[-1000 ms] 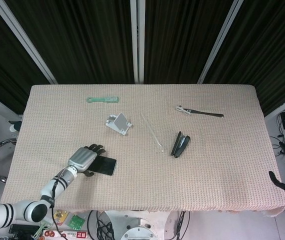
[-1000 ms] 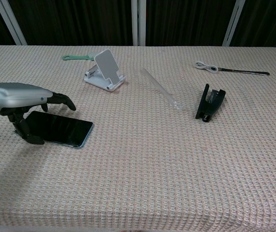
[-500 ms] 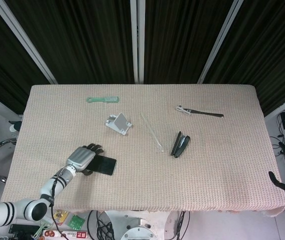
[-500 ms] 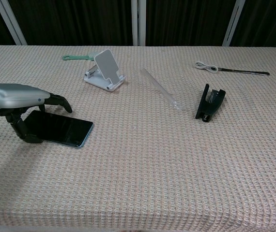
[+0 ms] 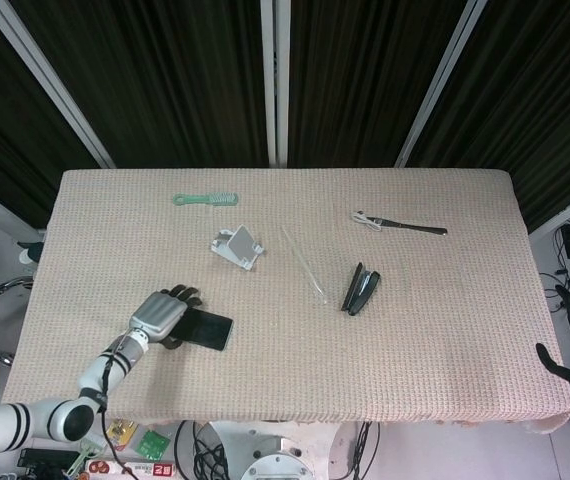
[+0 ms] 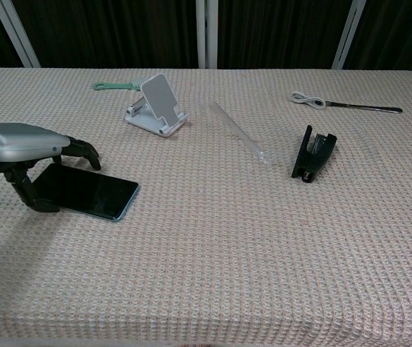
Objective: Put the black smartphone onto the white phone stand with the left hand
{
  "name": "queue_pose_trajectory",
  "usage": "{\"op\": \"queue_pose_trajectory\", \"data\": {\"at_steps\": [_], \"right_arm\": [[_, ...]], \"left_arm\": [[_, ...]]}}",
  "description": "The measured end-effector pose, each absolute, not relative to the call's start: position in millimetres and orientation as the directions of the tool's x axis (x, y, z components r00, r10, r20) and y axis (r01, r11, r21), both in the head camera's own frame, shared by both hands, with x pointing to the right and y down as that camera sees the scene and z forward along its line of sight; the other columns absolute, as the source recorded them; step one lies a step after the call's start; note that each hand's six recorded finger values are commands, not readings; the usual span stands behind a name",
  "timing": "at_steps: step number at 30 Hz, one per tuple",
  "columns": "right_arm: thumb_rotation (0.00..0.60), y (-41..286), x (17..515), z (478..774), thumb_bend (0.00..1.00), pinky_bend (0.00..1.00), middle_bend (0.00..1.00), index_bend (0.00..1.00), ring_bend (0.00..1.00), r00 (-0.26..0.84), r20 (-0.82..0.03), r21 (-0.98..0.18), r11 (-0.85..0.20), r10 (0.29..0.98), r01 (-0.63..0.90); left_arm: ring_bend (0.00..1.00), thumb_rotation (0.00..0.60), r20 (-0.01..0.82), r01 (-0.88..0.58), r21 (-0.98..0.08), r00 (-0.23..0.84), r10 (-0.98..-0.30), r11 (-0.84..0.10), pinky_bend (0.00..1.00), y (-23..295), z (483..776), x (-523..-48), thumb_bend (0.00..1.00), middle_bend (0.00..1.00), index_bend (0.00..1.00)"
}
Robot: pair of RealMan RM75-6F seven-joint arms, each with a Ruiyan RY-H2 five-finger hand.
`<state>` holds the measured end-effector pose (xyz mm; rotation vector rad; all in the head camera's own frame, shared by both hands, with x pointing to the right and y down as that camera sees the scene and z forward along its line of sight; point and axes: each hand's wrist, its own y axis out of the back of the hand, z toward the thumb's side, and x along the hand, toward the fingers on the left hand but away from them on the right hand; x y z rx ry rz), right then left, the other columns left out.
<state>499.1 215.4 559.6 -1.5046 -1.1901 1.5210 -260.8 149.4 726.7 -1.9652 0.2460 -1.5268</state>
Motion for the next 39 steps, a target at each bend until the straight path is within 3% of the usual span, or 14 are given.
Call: {"op": "queue_pose_trajectory", "data": {"at_steps": [13, 22, 29, 33, 39], "right_arm": [[0.600, 214.9, 496.3, 562.3, 0.21, 0.00, 0.00, 0.00, 0.00, -0.095, -0.376, -0.923, -0.363, 0.922, 0.130], [0.600, 214.8, 494.7, 562.4, 0.21, 0.00, 0.00, 0.00, 0.00, -0.094, -0.384, -0.920, -0.371, 0.919, 0.126], [0.600, 215.2, 494.3, 562.2, 0.21, 0.00, 0.00, 0.00, 0.00, -0.095, -0.388, -0.919, -0.375, 0.917, 0.124], [0.600, 215.4, 494.5, 563.0, 0.21, 0.00, 0.00, 0.00, 0.00, -0.096, -0.390, -0.918, -0.378, 0.916, 0.123], [0.600, 215.4, 494.9, 563.4, 0.21, 0.00, 0.00, 0.00, 0.00, -0.098, -0.390, -0.918, -0.377, 0.916, 0.123]], "left_arm": [[0.06, 0.600, 0.781, 0.222, -0.612, 0.318, -0.537, -0.759, 0.23, 152.6, 722.7, -262.3, 0.22, 0.11, 0.45], [0.11, 0.600, 0.732, 0.170, -0.666, 0.339, -0.591, -0.727, 0.24, 151.9, 719.6, -265.0, 0.27, 0.29, 0.53], [0.22, 0.600, 0.716, 0.168, -0.684, 0.340, -0.609, -0.710, 0.33, 151.3, 719.8, -268.8, 0.31, 0.42, 0.56], [0.34, 0.600, 0.706, 0.180, -0.696, 0.350, -0.616, -0.695, 0.42, 150.8, 719.3, -268.8, 0.31, 0.50, 0.57], [0.49, 0.600, 0.690, 0.195, -0.712, 0.372, -0.621, -0.674, 0.46, 150.1, 718.8, -267.3, 0.32, 0.57, 0.60]]}}
